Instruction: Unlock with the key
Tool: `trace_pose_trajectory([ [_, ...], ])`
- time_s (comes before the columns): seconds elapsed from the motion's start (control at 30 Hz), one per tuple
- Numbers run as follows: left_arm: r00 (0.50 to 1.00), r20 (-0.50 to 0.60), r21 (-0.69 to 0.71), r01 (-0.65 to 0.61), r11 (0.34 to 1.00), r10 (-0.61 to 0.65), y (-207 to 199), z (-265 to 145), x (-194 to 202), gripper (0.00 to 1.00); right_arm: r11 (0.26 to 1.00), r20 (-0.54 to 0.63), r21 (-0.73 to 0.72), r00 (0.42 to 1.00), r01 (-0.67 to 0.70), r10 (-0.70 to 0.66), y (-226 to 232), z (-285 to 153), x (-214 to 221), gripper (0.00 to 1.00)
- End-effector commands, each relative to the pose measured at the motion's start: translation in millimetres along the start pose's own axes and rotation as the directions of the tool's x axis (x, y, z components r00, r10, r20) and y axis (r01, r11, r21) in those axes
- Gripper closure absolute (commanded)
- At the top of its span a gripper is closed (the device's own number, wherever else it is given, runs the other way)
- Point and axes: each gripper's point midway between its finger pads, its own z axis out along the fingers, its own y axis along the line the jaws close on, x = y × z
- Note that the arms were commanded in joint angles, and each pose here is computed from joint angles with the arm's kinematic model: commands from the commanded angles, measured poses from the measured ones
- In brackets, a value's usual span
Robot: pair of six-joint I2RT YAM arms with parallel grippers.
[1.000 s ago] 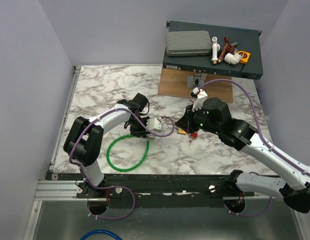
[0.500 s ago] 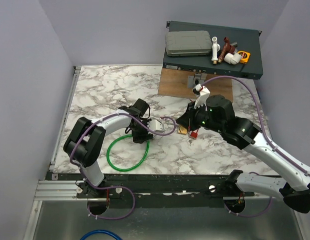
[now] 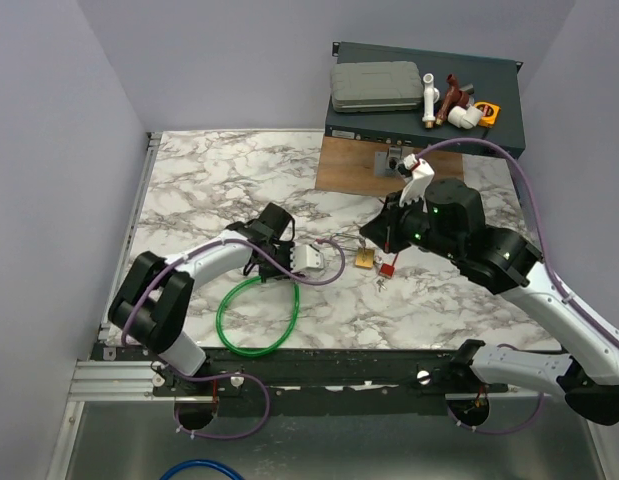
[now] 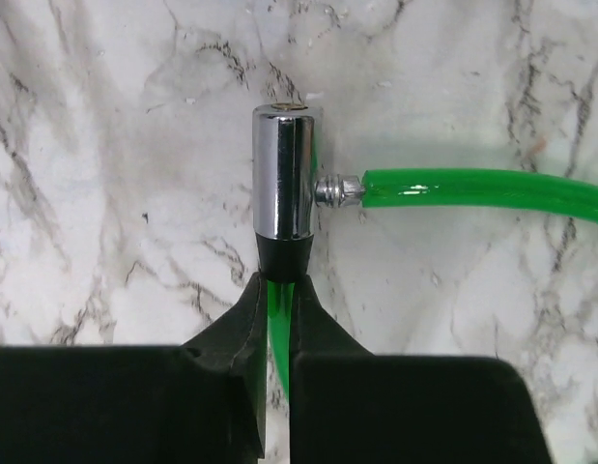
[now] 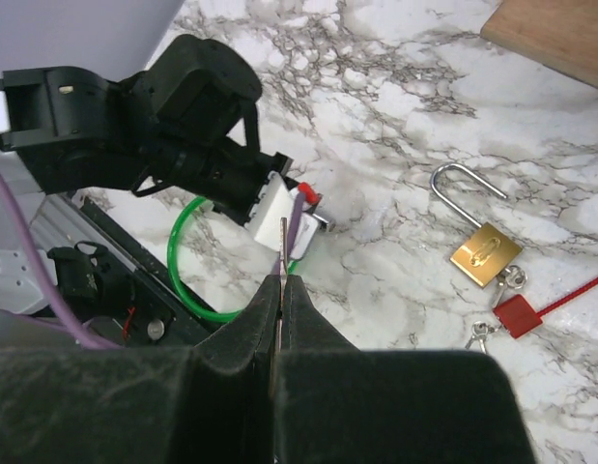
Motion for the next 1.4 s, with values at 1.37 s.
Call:
trace_pose_trajectory([
  [1.37,0.720,0.311,-0.529,-0.411,0.742,0.620,-71,-247,-128,1.00,0.783,-0.235,-0.622,0.952,0.007,-0.196,100,-28,47,0.99],
])
